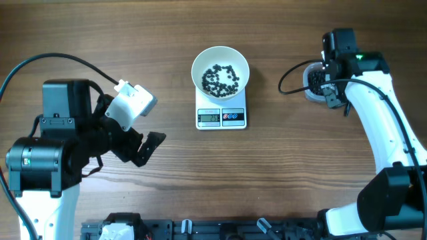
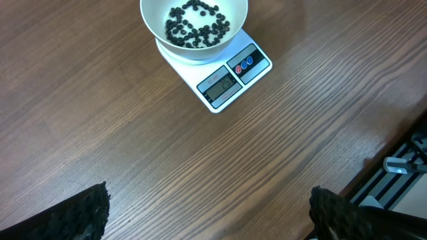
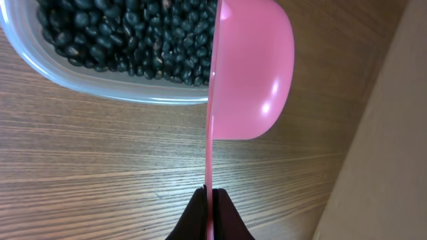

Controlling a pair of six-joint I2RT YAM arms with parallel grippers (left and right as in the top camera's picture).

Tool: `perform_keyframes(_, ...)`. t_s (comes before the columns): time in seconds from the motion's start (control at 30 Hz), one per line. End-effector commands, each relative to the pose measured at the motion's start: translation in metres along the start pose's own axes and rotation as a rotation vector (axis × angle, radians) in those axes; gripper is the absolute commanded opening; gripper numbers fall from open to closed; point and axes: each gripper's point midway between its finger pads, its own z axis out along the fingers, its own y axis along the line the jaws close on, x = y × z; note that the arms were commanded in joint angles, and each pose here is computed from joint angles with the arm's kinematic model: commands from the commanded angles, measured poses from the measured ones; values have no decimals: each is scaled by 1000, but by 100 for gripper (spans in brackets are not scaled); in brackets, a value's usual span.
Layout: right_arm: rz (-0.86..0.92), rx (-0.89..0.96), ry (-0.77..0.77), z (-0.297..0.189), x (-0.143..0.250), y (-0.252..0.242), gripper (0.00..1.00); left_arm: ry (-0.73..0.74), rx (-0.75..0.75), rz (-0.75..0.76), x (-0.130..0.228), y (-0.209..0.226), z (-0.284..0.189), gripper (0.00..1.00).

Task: Scoop item into bowl and weigh 150g on scale
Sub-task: 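Move the empty scoop with the right gripper back to the bean tub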

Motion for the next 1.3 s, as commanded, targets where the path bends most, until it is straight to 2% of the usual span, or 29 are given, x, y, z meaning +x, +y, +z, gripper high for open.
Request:
perform_keyframes(0.0,-7,38,18,6,-1,1,4,-21,1,20,-4,-1,-4,100)
perform_keyframes(0.47,-51,162,107,46,-11,-1,4,-21,1,20,-4,-1,-4,100)
perform_keyframes(0.63,-122,-17,87,52,-15,31,4,-21,1,20,-4,-1,-4,100)
perform_keyframes(0.9,-136,-187,49,50,-19,60,4,-21,1,20,-4,-1,-4,100)
perform_keyframes(1.27,9,-485,-9,50,-25,80,4,-21,1,20,-4,-1,-4,100)
